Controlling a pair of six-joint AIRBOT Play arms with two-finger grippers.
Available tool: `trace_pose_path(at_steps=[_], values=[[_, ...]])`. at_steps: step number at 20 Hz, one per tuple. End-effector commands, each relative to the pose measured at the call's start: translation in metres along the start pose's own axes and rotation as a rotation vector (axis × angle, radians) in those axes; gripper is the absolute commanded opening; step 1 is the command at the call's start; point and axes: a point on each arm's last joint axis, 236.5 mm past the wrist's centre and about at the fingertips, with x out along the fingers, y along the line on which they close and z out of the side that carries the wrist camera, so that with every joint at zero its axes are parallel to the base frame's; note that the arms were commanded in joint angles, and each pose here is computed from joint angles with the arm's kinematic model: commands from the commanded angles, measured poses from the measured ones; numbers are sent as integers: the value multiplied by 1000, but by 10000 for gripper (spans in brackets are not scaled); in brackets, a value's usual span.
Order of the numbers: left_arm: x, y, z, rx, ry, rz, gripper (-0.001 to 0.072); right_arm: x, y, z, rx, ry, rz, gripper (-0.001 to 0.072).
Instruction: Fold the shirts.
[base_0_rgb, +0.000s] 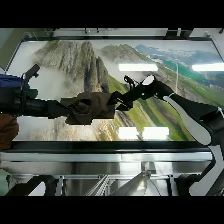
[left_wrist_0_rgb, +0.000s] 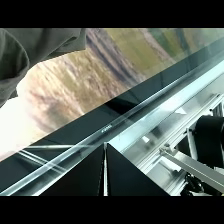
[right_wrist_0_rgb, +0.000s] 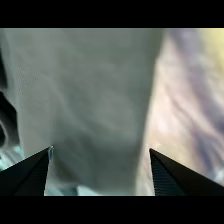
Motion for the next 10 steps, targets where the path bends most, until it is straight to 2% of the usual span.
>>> trace_pose_path(at_steps=[1, 2, 3, 4, 5, 6, 10], values=[[0, -1, -1, 3, 6, -3, 26, 19, 17, 10, 24, -39, 109, 701], [0, -1, -1, 3, 6, -3, 26, 21, 25, 15, 26, -62, 154, 689], [0, -1, -1, 3, 6, -3, 26, 22, 35, 20, 24, -79, 206, 526], [0, -1, -1, 3, 6, -3, 26, 21, 44, 25, 10, -98, 261, 246], [0, -1, -1, 3, 6, -3, 26, 20, 51, 29, 12, -116, 301, 76], [0, -1, -1, 3, 6, -3, 26, 16, 56, 33, 2, -133, 328, 27], [0, -1, -1, 3, 6, -2, 26, -18, 53, 49, -41, -184, 313, 26]])
